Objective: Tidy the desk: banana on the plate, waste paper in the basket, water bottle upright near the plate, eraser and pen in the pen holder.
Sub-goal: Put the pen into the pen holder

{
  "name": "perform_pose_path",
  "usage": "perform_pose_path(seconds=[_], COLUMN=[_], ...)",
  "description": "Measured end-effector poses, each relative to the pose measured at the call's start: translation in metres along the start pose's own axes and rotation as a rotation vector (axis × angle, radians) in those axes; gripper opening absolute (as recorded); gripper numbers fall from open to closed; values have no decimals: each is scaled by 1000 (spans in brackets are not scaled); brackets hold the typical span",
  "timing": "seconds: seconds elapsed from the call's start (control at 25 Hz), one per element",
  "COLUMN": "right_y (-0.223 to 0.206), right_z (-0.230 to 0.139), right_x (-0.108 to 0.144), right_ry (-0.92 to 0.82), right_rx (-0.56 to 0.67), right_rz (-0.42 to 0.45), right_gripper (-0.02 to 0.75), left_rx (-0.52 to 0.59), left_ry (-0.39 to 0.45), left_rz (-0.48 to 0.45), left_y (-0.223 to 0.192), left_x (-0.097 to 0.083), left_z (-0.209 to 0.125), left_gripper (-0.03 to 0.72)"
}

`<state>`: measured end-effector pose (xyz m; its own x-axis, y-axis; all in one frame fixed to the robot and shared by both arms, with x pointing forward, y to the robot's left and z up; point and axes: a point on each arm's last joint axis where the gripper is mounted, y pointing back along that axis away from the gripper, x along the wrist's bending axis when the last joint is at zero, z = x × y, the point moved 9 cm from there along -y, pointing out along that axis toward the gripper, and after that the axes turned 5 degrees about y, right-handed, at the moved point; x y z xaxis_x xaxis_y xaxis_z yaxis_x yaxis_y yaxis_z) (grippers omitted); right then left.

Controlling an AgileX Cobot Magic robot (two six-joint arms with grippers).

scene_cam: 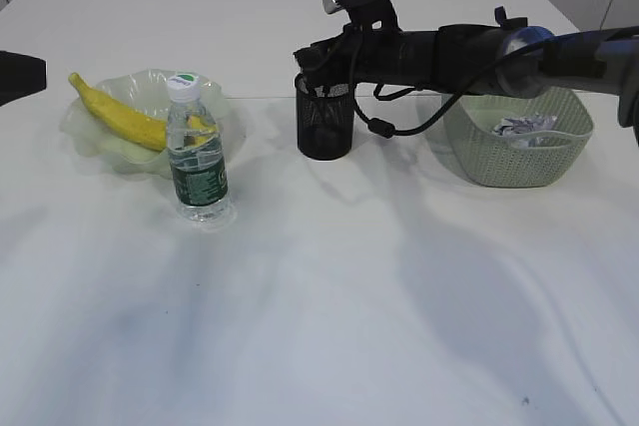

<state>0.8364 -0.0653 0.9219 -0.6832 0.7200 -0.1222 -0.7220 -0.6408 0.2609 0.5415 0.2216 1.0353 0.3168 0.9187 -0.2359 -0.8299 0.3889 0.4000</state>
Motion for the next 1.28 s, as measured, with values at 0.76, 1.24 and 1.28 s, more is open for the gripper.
perform_pose_path(seconds=[0.76,1.24,1.28], right_y=[39,87,92], right_z=[78,72,68], right_x=[2,19,20], right_ry=[16,-42,-41], right_rx=[-2,333,373], right_rz=[11,71,75], right_gripper=[224,225,225], left_rx=[-6,-7,-7], left_ry=[0,0,0], left_rz=[15,16,16], left_y=[0,0,0], left_x=[3,3,3], left_z=[1,1,1], left_gripper=[512,512,512])
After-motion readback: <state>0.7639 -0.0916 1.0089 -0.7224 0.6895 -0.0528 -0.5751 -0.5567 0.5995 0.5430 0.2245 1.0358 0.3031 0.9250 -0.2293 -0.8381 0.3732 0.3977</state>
